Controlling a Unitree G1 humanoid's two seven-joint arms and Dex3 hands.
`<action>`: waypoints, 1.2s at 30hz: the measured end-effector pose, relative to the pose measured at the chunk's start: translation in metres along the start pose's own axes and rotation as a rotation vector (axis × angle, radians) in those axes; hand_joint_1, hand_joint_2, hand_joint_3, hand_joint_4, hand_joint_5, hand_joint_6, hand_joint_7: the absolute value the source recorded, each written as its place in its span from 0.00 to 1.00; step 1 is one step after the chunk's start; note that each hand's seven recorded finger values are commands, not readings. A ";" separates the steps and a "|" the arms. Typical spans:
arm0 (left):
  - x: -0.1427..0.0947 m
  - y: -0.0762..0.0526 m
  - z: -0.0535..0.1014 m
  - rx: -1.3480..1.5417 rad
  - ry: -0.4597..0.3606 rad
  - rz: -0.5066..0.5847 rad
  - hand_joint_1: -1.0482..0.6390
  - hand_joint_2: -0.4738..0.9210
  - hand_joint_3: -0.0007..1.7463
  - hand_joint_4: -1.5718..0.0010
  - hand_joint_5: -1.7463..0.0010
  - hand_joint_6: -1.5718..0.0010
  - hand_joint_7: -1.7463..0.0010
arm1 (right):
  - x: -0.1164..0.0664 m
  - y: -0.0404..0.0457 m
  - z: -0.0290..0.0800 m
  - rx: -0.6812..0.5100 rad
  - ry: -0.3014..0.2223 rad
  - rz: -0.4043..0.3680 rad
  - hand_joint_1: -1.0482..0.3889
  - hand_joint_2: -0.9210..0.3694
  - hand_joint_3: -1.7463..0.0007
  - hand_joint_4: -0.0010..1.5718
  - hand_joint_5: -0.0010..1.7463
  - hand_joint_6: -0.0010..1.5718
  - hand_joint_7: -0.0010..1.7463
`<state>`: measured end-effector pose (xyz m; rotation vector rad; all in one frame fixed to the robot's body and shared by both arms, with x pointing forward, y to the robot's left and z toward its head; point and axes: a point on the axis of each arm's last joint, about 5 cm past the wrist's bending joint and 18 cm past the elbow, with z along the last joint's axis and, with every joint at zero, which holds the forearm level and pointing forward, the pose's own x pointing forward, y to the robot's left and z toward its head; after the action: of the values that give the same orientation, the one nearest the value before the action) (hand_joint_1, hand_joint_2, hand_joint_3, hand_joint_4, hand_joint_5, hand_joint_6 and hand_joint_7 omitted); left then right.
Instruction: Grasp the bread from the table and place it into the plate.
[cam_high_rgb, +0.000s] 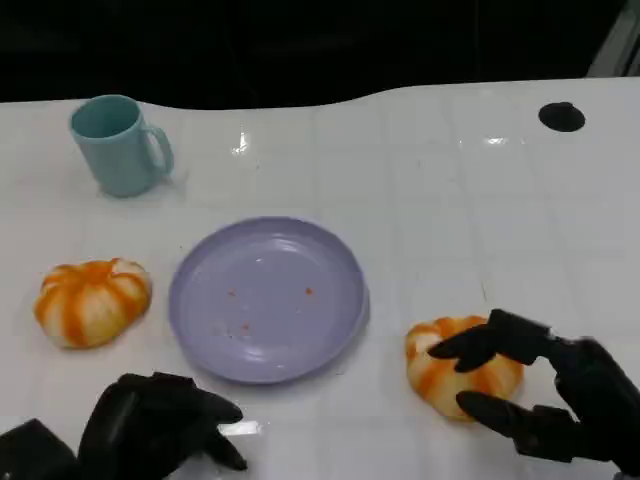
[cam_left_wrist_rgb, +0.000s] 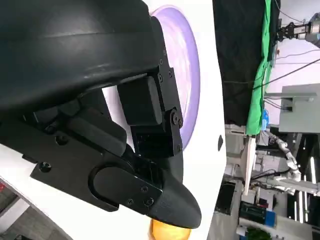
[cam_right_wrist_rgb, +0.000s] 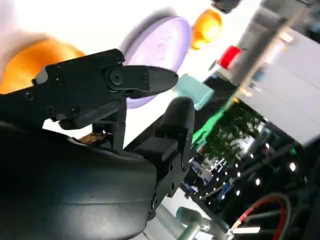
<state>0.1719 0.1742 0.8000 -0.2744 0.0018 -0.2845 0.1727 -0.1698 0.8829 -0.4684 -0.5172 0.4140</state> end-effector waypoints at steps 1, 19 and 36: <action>0.000 0.000 0.000 0.000 0.000 0.000 0.00 0.96 0.00 0.03 0.66 0.00 0.89 | 0.000 -0.0031 0.001 -0.040 0.004 0.022 0.32 0.00 0.87 0.15 0.40 0.17 0.27; 0.004 -0.002 0.001 0.031 -0.005 -0.001 0.00 0.97 0.00 0.04 0.66 0.00 0.88 | 0.016 -0.0333 0.031 -0.518 0.138 0.308 0.31 0.00 0.97 0.00 0.10 0.09 0.01; 0.005 -0.002 0.001 0.033 -0.006 -0.002 0.00 0.97 0.00 0.03 0.65 0.00 0.87 | 0.037 -0.0123 0.012 -0.698 0.204 0.446 0.32 0.01 1.00 0.05 0.11 0.14 0.02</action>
<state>0.1765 0.1710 0.8015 -0.2422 -0.0091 -0.2856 0.1985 -0.1581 0.9123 -1.2996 -0.3440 0.6013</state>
